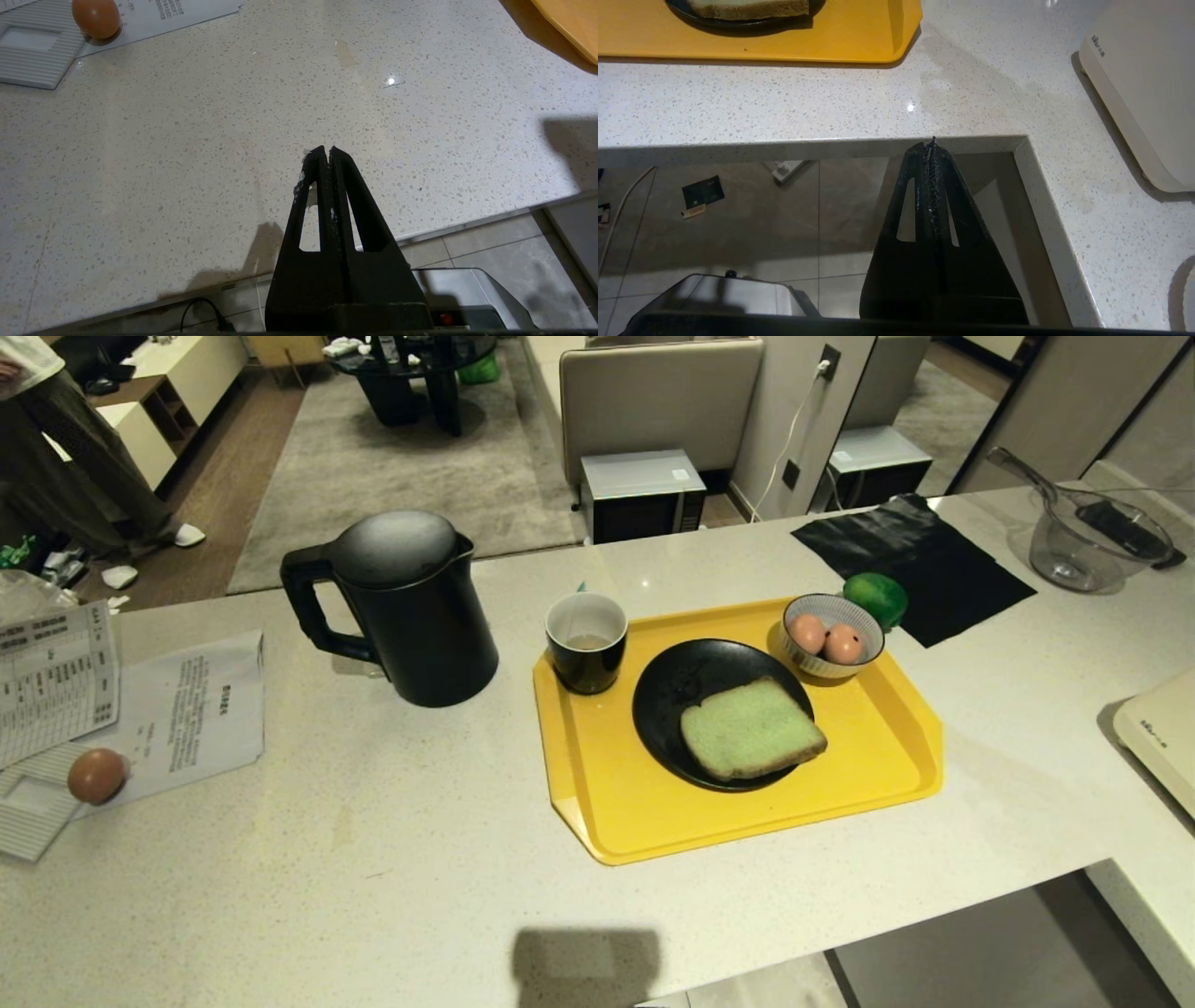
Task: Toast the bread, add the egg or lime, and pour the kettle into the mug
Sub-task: Pick up the kettle
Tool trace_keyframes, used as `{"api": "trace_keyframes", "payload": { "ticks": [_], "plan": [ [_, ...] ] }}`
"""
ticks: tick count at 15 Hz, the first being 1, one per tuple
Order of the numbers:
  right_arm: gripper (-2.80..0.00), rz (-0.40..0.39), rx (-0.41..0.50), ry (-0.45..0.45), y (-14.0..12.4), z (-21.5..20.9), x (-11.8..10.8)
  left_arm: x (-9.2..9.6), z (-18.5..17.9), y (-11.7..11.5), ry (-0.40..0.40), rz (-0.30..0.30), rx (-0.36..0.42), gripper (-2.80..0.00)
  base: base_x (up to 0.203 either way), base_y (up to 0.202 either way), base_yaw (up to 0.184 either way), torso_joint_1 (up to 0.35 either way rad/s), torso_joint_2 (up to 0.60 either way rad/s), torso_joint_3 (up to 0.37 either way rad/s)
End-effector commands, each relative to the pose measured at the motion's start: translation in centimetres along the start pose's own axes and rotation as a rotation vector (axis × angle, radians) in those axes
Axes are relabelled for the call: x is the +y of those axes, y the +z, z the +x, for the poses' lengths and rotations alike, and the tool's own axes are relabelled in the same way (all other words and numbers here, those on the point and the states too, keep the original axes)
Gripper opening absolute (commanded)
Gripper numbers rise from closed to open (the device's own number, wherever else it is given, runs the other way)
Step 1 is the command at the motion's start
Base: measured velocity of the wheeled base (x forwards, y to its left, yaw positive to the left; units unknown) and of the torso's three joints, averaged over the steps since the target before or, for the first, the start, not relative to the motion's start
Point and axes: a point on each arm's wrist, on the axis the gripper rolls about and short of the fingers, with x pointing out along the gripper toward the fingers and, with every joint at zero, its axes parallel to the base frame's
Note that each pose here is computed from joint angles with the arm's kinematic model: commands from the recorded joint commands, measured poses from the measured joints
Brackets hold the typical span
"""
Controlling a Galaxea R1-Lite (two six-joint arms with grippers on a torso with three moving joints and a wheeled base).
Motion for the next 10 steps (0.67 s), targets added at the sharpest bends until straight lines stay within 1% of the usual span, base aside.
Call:
{"api": "trace_keyframes", "payload": {
  "ticks": [1, 8, 10],
  "plan": [
    [-2.80, -0.007, 0.013, 0.004, -0.58, 0.17, 0.06, 0.00, 0.02, -0.03, 0.001, 0.000, 0.002, -2.80, 0.000, 0.000, 0.000, 0.000, 0.00, 0.000],
    [-2.80, -0.006, 0.016, 0.010, -0.56, 0.16, 0.07, 0.00, 0.01, -0.04, 0.002, 0.000, 0.001, -2.80, 0.000, 0.000, 0.000, 0.000, 0.00, 0.000],
    [-2.80, 0.027, 0.026, 0.005, -0.60, 0.13, 0.06, 0.00, 0.01, -0.04, 0.001, 0.000, 0.001, -2.80, 0.000, 0.000, 0.000, 0.000, 0.00, 0.000]
  ]
}}
